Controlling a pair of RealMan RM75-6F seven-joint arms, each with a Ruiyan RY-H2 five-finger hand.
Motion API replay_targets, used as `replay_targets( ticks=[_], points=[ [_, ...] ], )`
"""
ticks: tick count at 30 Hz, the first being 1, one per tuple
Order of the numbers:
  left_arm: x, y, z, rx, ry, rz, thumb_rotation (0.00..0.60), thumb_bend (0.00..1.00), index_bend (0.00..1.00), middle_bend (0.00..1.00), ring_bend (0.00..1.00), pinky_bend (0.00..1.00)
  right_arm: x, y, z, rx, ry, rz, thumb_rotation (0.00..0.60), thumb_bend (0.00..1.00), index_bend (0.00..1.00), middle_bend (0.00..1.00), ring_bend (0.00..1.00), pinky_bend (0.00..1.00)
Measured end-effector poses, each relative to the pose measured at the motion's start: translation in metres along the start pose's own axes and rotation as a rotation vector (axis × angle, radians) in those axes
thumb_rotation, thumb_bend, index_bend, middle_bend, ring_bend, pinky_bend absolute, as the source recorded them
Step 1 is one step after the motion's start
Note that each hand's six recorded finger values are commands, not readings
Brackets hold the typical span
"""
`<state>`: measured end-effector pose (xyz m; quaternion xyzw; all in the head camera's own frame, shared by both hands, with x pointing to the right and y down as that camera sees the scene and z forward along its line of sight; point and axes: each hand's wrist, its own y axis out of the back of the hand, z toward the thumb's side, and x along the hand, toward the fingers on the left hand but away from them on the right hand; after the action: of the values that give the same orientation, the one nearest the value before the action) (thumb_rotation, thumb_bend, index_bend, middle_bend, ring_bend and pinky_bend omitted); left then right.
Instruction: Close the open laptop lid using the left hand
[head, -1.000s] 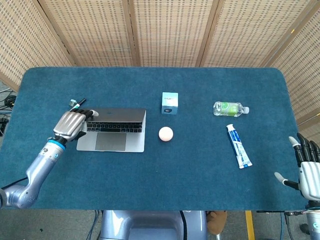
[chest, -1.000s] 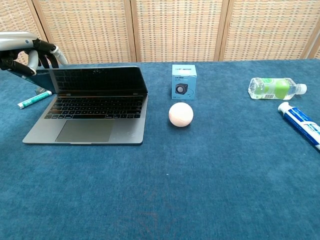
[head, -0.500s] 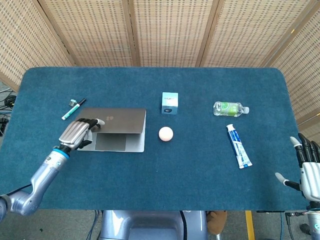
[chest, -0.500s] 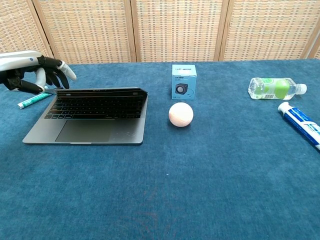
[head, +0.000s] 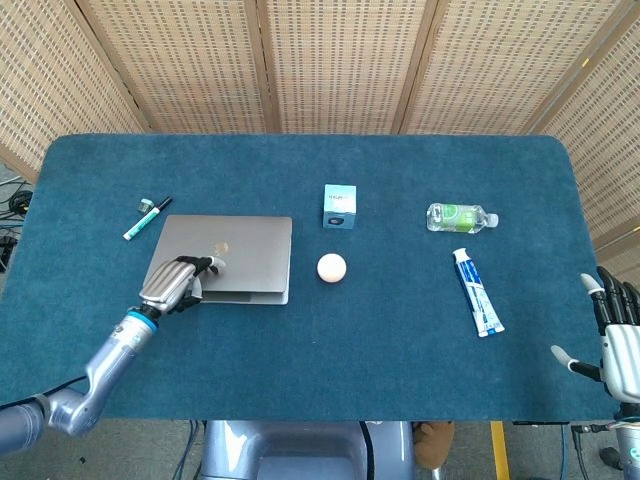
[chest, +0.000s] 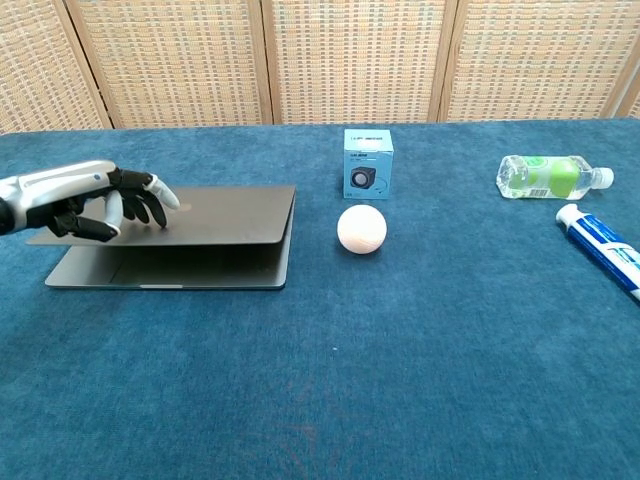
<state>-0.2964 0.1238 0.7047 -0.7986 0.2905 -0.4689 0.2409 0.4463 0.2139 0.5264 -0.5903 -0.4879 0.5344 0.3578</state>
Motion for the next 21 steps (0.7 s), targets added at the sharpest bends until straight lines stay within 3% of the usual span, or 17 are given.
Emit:
replay_targets(
  ticks=[21],
  points=[
    [0.01, -0.028, 0.002, -0.018, 0.002, -0.042, 0.6, 1.0, 0.25, 0.34, 0.29, 0.24, 0.0, 0.002, -0.001, -0.009, -0.001, -0.003, 0.6, 0.0, 0.0, 0.0, 0.0, 0.0]
  ],
)
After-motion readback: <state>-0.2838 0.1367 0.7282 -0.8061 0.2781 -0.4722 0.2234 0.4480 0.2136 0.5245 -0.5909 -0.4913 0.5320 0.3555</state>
